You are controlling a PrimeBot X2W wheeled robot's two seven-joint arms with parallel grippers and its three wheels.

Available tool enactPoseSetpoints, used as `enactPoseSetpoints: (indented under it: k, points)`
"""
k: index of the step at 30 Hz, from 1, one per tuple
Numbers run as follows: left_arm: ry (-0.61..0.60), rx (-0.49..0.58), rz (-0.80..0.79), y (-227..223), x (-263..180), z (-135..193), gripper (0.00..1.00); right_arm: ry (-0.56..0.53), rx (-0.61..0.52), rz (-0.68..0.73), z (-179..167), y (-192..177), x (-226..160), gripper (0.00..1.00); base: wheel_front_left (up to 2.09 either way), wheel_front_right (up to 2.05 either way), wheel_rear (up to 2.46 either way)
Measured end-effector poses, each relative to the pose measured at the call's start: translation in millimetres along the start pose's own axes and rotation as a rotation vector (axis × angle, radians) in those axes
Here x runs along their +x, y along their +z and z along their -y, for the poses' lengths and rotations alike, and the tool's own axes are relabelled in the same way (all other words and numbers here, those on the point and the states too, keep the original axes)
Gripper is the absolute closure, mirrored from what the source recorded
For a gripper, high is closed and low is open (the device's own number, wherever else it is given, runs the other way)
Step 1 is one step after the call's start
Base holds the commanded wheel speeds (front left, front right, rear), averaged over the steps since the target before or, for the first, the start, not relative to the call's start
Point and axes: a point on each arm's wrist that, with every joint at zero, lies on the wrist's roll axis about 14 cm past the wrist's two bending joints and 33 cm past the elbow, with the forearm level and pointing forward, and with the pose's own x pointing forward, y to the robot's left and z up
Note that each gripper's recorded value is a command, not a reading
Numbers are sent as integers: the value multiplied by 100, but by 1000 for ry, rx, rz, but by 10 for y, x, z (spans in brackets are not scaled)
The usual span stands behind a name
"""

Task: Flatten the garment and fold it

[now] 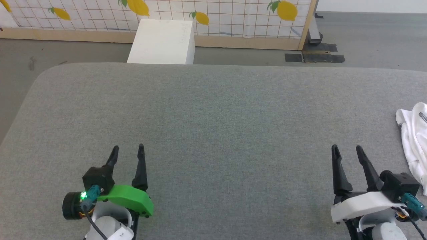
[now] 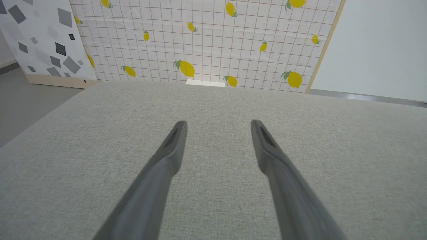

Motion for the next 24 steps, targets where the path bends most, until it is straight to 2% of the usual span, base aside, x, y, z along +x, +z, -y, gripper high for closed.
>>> enactPoseSetpoints:
  k: [5, 16, 17, 24]
  points:
    - [2, 1, -21, -60, -21, 10, 0, 4, -38, -28, 6, -74, -24, 0, 0, 0, 0]
    - [-2, -5, -18, -49, -23, 38, 0, 12, -40, -21, -23, -21, -11, 0, 0, 0, 0]
    - [-3, -5, -18, -48, -23, 39, 100, 12, -40, -21, -23, -22, -11, 100, 0, 0, 0]
    - [-2, -6, -17, -45, -22, 37, 100, 11, -40, -21, -18, -21, -13, 100, 0, 0, 0]
